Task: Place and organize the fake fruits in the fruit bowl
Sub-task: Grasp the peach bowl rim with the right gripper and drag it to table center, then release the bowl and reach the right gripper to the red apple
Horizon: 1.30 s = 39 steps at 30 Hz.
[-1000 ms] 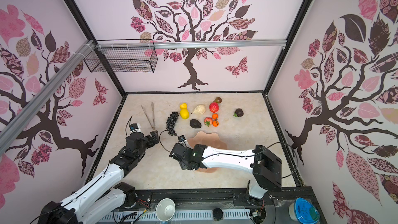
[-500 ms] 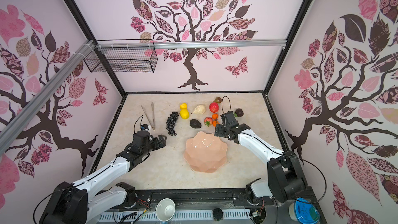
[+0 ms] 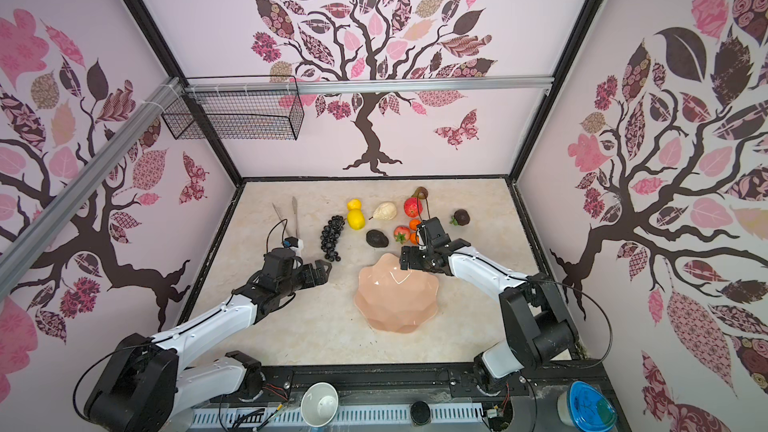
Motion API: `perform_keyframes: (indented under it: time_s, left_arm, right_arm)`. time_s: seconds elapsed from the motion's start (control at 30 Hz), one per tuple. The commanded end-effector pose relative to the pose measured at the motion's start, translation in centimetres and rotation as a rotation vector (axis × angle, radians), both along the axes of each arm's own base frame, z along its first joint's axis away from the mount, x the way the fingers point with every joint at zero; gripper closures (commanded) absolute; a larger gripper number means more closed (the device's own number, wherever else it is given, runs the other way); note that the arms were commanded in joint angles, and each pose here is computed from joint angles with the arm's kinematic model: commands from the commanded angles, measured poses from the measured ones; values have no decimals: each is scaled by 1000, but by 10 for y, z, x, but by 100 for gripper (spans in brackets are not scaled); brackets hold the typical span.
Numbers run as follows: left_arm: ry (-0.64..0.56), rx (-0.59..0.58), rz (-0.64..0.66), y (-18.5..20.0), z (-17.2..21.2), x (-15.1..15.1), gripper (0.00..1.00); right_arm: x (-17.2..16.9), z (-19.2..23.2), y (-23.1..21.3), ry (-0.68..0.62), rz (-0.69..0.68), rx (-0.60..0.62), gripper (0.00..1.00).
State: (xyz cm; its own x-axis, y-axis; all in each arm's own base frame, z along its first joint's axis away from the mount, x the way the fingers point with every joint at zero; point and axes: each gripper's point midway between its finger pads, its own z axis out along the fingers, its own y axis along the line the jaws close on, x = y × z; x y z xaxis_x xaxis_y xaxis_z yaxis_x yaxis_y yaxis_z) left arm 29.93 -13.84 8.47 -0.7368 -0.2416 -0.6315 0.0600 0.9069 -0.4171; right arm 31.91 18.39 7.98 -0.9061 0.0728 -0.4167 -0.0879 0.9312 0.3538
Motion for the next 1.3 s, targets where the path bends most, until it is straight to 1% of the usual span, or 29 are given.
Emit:
perform_keyframes:
  time_s: [0.0,0.17,0.47,0.53,0.6,0.7,0.77,0.83,0.9,0.97,1.1,1.2,1.27]
  left_arm:
    - [-56,-4,-9,-5,19,12,2]
    - [-56,13,19,0,17,13,2]
    - [-58,22,43,5,16,13,2]
    - [-58,24,45,5,16,14,2]
    - [-59,26,49,6,16,14,2]
    - [-58,28,52,7,16,14,2]
    - [-61,27,52,6,17,14,2]
    - [-61,27,53,7,17,13,2]
    - [-63,28,53,7,18,13,2]
    - [-66,27,52,7,20,12,2]
    - [-68,29,59,9,21,12,2]
    - [-66,23,56,8,21,12,2]
    - [-62,20,50,6,21,12,2]
  right_arm:
    - [-15,-8,15,42,28,18,6]
    - [-33,-5,34,58,42,50,7]
    - [-57,6,45,61,56,96,8]
    - [-58,8,46,60,57,96,8]
    - [-55,10,39,38,41,61,8]
    - [-36,24,19,-64,-1,-59,6]
    - [-18,43,6,-155,-33,-151,4]
    - [2,65,-4,-245,-60,-203,3]
    - [20,80,-12,-310,-93,-210,3]
    - [39,89,-24,-340,-144,-192,3]
    - [78,92,-46,-344,-223,-182,3]
    - [106,85,-52,-324,-250,-194,3]
    - [123,82,-48,-314,-244,-182,2]
